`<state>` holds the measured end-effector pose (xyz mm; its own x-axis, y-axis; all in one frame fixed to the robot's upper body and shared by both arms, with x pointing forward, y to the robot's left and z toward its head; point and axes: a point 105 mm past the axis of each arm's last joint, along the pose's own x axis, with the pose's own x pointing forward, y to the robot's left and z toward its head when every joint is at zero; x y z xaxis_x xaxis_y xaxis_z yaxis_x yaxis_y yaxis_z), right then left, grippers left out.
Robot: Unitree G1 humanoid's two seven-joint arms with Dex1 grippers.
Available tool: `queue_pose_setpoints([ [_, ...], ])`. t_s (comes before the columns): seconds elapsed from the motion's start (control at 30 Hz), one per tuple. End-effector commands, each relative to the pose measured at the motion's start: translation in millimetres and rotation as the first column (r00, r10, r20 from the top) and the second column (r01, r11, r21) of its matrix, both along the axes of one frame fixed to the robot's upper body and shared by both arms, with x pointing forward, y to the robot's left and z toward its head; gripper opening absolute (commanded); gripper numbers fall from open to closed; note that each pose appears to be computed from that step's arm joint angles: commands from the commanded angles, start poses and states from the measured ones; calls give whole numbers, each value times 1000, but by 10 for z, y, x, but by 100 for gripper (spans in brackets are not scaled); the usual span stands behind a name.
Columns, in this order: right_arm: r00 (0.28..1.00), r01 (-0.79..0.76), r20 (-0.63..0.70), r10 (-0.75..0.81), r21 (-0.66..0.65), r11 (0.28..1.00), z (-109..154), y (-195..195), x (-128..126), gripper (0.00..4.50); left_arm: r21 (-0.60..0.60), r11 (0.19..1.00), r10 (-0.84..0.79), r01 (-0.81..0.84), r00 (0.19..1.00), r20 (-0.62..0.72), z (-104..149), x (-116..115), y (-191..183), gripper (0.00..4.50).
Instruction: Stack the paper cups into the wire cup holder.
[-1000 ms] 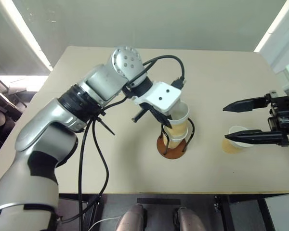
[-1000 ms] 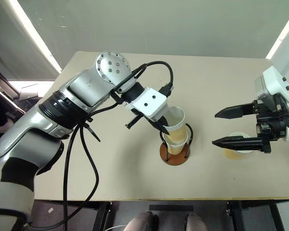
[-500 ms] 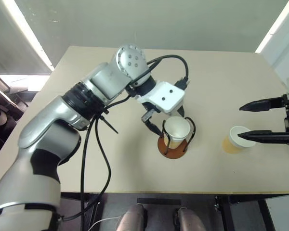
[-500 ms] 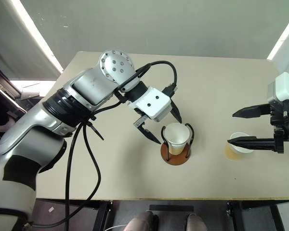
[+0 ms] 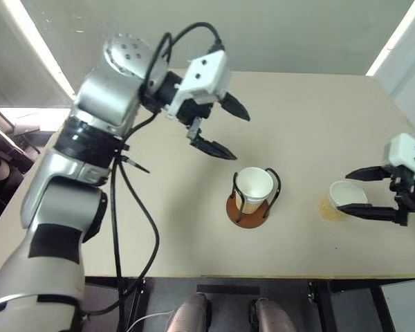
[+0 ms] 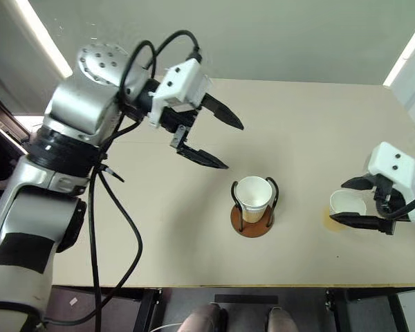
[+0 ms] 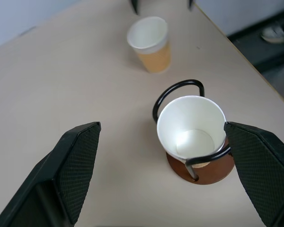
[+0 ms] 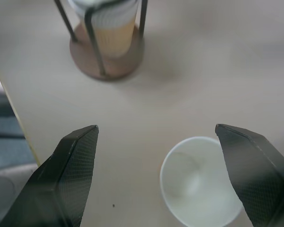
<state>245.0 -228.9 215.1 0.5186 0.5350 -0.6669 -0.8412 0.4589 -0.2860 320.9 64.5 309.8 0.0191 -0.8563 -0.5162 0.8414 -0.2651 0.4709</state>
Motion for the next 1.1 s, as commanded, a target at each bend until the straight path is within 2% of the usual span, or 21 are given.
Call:
queue_pose_setpoints([
  [0.03,999,-17,27,19,-98,995,-64,-33,52,412,-43,997,61,-60,998,24,108,-32,112,447],
  [0.3,999,-35,0,36,-276,960,-331,-240,215,412,-96,973,209,-209,978,-13,76,-6,321,447],
  [0.5,999,-42,-16,39,-340,939,-411,-378,310,412,-104,965,242,-243,970,-23,43,-19,339,447],
  [0.63,999,-49,-6,51,-351,935,-418,-363,366,319,-101,961,254,-257,966,-37,6,-26,348,450],
  [0.93,995,-90,13,101,-338,937,-315,-242,368,6,-93,951,292,-294,956,-39,-11,18,427,450],
  [1.1,989,-133,25,148,-310,941,-178,-99,319,3,-86,945,313,-317,948,-48,-36,46,494,450],
])
